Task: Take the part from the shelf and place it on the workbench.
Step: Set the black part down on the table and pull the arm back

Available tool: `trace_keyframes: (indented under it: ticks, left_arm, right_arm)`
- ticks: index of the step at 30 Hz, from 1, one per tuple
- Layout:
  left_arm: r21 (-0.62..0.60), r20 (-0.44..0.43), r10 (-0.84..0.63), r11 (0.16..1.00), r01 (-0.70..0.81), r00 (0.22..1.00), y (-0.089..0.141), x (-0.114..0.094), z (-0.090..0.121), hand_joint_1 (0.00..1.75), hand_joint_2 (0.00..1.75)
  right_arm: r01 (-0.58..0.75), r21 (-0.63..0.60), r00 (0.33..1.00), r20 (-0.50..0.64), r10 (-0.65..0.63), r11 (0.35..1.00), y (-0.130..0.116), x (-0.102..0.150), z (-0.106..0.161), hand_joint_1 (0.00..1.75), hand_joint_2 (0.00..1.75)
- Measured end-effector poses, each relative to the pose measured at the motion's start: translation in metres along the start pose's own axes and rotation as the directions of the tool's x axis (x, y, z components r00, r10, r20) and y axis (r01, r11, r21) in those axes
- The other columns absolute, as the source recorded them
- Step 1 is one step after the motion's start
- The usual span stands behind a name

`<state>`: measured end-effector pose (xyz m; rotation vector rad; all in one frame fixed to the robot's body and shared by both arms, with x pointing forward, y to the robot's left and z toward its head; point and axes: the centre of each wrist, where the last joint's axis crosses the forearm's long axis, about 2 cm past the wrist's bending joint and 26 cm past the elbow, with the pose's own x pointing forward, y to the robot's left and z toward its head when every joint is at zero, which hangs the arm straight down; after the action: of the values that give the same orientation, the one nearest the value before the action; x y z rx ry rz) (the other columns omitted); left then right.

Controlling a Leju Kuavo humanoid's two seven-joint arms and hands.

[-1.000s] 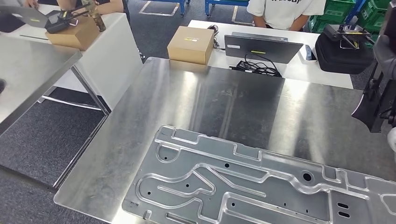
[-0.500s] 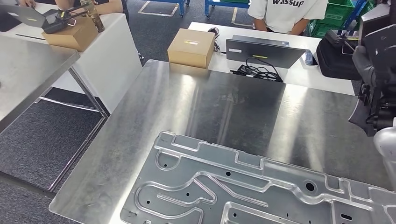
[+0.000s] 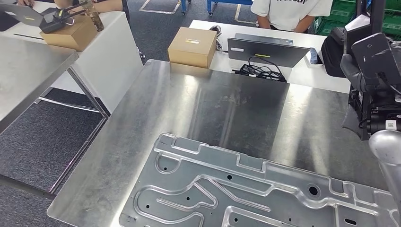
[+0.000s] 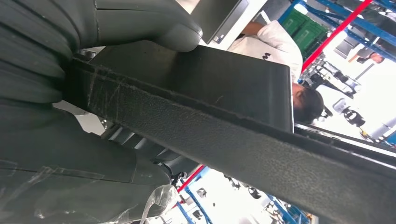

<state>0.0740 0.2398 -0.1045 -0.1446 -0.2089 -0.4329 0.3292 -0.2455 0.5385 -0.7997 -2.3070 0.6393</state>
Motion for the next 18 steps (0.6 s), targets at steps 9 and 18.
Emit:
trace_keyframes:
  ticks: [9, 18]
  left_arm:
    - [0.003, -0.002, -0.001, 1.0, 0.001, 1.0, 0.0, 0.0, 0.0, 0.0, 1.75]
    - [0.016, -0.044, -0.02, 1.0, 0.02, 0.999, -0.001, -0.001, 0.0, 0.0, 0.0]
  right_arm:
    - [0.032, 0.041, 0.999, -0.024, -0.031, 0.999, 0.004, -0.005, 0.0, 0.0, 0.0]
    - [0.027, 0.054, 0.995, -0.098, -0.022, 0.998, -0.002, -0.013, 0.0, 0.0, 0.0]
